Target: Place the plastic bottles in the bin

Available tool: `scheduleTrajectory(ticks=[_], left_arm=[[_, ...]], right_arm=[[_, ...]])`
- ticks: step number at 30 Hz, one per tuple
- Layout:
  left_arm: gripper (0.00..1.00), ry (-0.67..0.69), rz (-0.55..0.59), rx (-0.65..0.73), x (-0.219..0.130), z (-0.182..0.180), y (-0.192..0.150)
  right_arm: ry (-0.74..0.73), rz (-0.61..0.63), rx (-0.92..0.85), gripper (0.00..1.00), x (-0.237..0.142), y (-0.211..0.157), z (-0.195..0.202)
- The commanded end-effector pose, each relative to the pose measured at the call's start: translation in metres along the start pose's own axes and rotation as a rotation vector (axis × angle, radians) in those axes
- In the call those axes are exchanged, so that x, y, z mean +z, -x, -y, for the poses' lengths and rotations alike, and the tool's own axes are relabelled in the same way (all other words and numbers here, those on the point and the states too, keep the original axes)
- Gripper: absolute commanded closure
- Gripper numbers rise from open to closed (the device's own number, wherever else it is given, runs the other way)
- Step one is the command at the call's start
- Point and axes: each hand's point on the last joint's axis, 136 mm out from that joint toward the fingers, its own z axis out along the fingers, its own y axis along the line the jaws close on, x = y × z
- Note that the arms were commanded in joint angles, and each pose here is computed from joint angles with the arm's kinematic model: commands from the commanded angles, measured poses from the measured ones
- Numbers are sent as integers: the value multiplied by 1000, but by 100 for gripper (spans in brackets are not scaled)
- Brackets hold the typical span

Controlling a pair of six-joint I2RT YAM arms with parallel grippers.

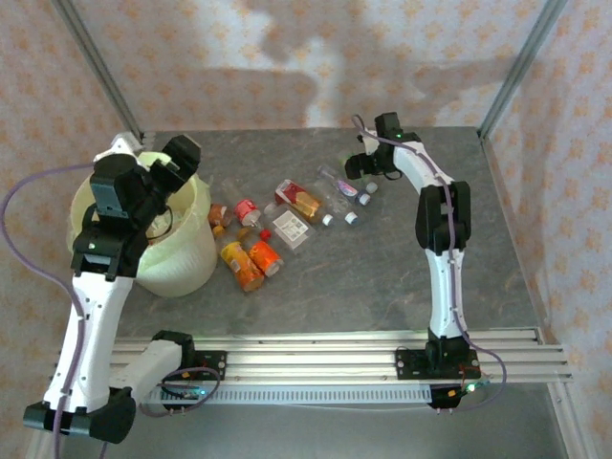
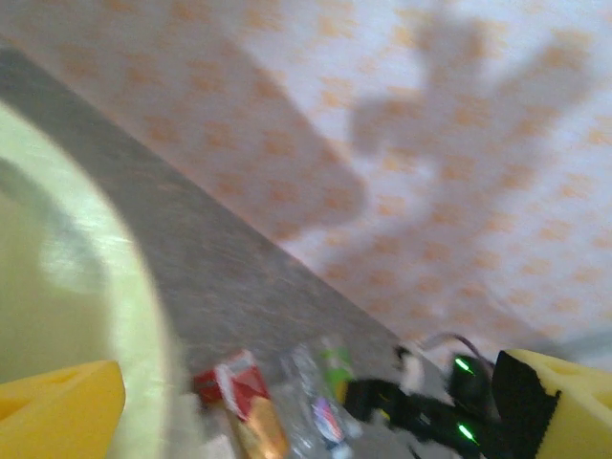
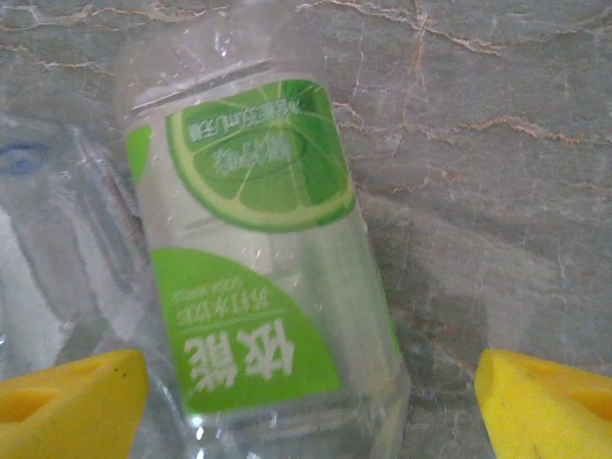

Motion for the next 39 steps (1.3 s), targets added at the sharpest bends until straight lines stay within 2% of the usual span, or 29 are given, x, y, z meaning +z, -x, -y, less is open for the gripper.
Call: scheduleTrajectory(ticks=[1,4,7,13,19,23,32,39], left_arm=[[0,-180,-108,101,8,57,-24],[0,-195,-188,171,29,84,-56],[0,-130,-231,211,56,88,-84],[0,164,-238,243,92,36,-110],[0,351,-187,280,89,-11,-107],[0,442,-198,268,86,-41,-105],[0,565,-146,222,71,-94,-82],[0,607,-102,205,54,-111,-67]], right_arm=[[-6,-54,-21,13,3,-6,-2],[10,-70,-40,13,12,-10,-6],[-10,-77,-55,13,17,-10,-5],[-30,-89,-53,18,18,-14,-5],[-85,-46,-47,35,6,-13,1],[-132,23,-16,43,-15,-6,3],[-194,212,77,52,-81,0,-1],[-88,325,103,54,-122,-11,-32]])
